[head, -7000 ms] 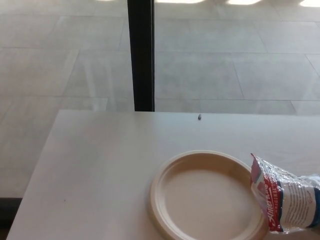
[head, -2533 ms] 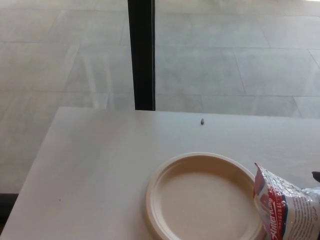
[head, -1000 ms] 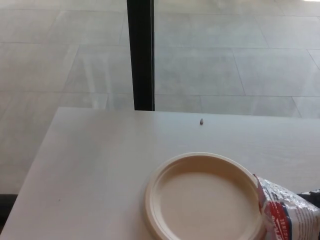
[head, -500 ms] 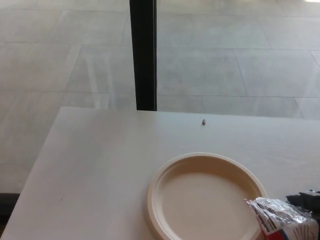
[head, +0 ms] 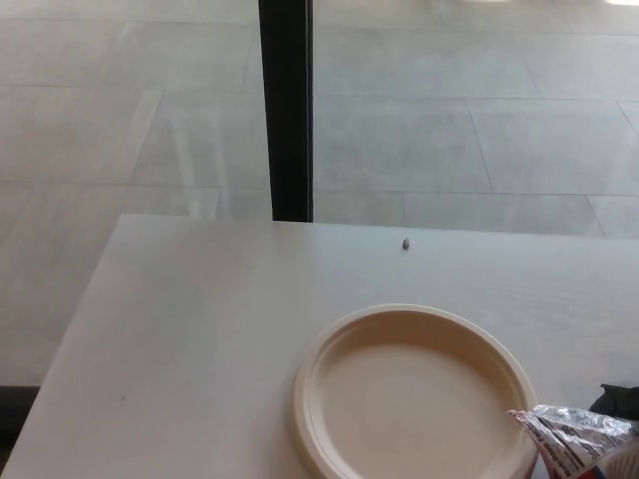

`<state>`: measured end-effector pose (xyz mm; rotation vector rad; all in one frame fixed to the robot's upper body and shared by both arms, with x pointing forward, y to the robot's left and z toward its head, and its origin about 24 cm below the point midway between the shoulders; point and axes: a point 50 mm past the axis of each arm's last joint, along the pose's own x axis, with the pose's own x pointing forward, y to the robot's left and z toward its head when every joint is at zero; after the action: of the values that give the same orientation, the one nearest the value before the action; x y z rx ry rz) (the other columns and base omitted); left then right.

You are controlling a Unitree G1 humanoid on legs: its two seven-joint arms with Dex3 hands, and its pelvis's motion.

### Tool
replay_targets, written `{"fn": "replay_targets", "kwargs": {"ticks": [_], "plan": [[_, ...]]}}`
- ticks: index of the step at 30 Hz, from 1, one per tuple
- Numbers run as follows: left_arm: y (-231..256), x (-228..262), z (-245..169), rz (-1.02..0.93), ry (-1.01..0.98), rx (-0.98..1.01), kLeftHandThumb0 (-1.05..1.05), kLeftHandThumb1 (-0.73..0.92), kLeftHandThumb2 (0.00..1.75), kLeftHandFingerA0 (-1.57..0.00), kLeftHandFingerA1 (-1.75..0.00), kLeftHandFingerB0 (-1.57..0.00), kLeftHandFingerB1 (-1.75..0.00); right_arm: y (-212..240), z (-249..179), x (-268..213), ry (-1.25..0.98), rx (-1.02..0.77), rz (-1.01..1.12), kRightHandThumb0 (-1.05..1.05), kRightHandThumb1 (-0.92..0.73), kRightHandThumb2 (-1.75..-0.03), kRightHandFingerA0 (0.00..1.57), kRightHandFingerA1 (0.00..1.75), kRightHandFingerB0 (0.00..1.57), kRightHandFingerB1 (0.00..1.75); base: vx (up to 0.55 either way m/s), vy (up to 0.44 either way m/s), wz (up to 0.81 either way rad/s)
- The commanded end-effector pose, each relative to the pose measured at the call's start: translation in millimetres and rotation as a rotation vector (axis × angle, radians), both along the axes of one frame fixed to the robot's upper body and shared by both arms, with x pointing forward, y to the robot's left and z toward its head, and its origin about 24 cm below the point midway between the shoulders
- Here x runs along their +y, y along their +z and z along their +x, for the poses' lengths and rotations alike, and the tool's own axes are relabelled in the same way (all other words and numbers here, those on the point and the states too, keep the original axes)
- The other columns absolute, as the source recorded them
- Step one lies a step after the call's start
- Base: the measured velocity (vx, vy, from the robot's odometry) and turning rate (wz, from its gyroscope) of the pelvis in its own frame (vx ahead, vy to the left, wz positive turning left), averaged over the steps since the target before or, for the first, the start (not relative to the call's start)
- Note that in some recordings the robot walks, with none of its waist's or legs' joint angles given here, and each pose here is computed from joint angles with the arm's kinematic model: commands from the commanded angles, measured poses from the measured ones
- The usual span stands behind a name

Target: The robot uses its right hand to pick up a bag of sunflower seeds kept in the middle of the desk and tilts it over a plate kept next to it to pour out a few seeds and then puts the bag of seeds back on the desk

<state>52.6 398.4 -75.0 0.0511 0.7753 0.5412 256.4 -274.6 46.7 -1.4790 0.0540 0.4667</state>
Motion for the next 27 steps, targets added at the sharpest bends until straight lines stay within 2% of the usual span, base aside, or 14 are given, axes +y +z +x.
{"fn": "replay_targets", "kwargs": {"ticks": [1,6,10,11,12,13,14,15,18,23,24,25,26,27], "plan": [[3.0,1.8,-4.0,0.055,-0.046,0.023,-0.68,0.71,0.62,-0.41,-0.55,-0.46,-0.42,-30.6,-25.3,-10.8,0.033,-0.067,-0.062,-0.19,-0.61,-1.08,0.92,1.75,0.77,1.59,0.0,0.0,0.0],[3.4,2.9,-6.3,0.057,-0.047,0.033,-0.67,0.72,0.62,-0.42,-0.56,-0.45,-0.41,-27.9,-21.5,-10.8,-0.024,-0.098,-0.004,-0.23,-0.55,-1.18,0.96,1.75,0.81,1.58,0.0,0.0,0.0],[3.7,3.6,-7.8,0.058,-0.041,0.033,-0.66,0.72,0.62,-0.42,-0.53,-0.44,-0.41,-23.9,-15.0,-10.5,-0.079,-0.091,0.039,-0.21,-0.53,-1.15,0.96,1.75,0.81,1.55,0.0,0.0,0.0],[4.5,4.0,-7.9,0.059,-0.047,0.032,-0.67,0.72,0.62,-0.41,-0.53,-0.43,-0.41,-22.5,-12.9,-10.8,-0.092,-0.105,0.054,-0.29,-0.49,-1.14,1.23,1.38,0.99,1.24,0.0,0.0,0.0],[4.3,4.4,-8.4,0.057,-0.042,0.034,-0.67,0.72,0.62,-0.41,-0.53,-0.43,-0.41,-20.8,-11.1,-10.7,-0.105,-0.104,0.062,-0.22,-0.51,-1.15,0.96,1.75,0.82,1.53,0.0,0.0,0.0],[4.6,4.8,-8.0,0.064,-0.045,0.042,-0.67,0.72,0.62,-0.42,-0.55,-0.44,-0.4,-18.3,-9.0,-10.4,-0.115,-0.109,0.074,-0.22,-0.54,-1.13,0.97,1.75,0.81,1.55,0.0,0.0,0.0],[4.8,5.4,-7.8,0.067,-0.043,0.045,-0.68,0.72,0.62,-0.43,-0.55,-0.44,-0.41,-11.1,-2.8,-9.0,-0.134,-0.133,0.105,-0.31,-0.51,-1.14,1.24,1.42,1.0,1.27,0.0,0.0,0.0],[4.9,5.6,-8.0,0.069,-0.049,0.053,-0.68,0.72,0.62,-0.42,-0.55,-0.43,-0.4,-7.5,-0.3,-8.4,-0.131,-0.148,0.114,-0.21,-0.5,-1.13,0.99,1.75,0.82,1.55,0.0,0.0,0.0],[5.1,5.6,-9.2,0.071,-0.049,0.051,-0.68,0.73,0.62,-0.42,-0.55,-0.44,-0.41,1.7,7.3,-6.2,-0.137,-0.176,0.122,-0.23,-0.51,-1.01,0.89,1.75,0.77,1.52,0.0,0.0,0.0],[5.3,5.4,-11.0,0.067,-0.052,0.047,-0.65,0.74,0.62,-0.4,-0.53,-0.43,-0.41,23.7,25.2,3.8,-0.144,-0.213,0.169,-0.28,-0.53,-0.99,0.88,1.75,0.75,1.57,0.0,0.0,0.0],[5.3,5.6,-11.0,0.068,-0.049,0.048,-0.68,0.6,1.01,-0.38,-0.62,-0.34,-0.53,27.4,28.6,6.3,-0.148,-0.221,0.191,-0.28,-0.52,-1.02,0.89,1.75,0.77,1.56,0.0,0.0,0.0],[5.6,5.7,-10.9,0.069,-0.05,0.046,-0.67,0.74,0.62,-0.39,-0.54,-0.44,-0.41,28.8,30.0,7.5,-0.149,-0.221,0.193,-0.29,-0.53,-1.02,0.9,1.75,0.79,1.58,0.0,0.0,0.0],[6.0,5.9,-10.4,0.071,-0.053,0.044,-0.68,0.74,0.63,-0.4,-0.56,-0.45,-0.41,32.1,32.5,9.9,-0.147,-0.225,0.193,-0.29,-0.5,-1.03,0.89,1.75,0.77,1.59,0.0,0.0,0.0],[6.5,6.4,-9.7,0.07,-0.053,0.043,-0.69,0.61,1.02,-0.36,-0.62,-0.37,-0.54,36.3,34.7,12.7,-0.132,-0.237,0.197,-0.27,-0.5,-1.03,0.9,1.75,0.79,1.58,0.0,0.0,0.0]]}}
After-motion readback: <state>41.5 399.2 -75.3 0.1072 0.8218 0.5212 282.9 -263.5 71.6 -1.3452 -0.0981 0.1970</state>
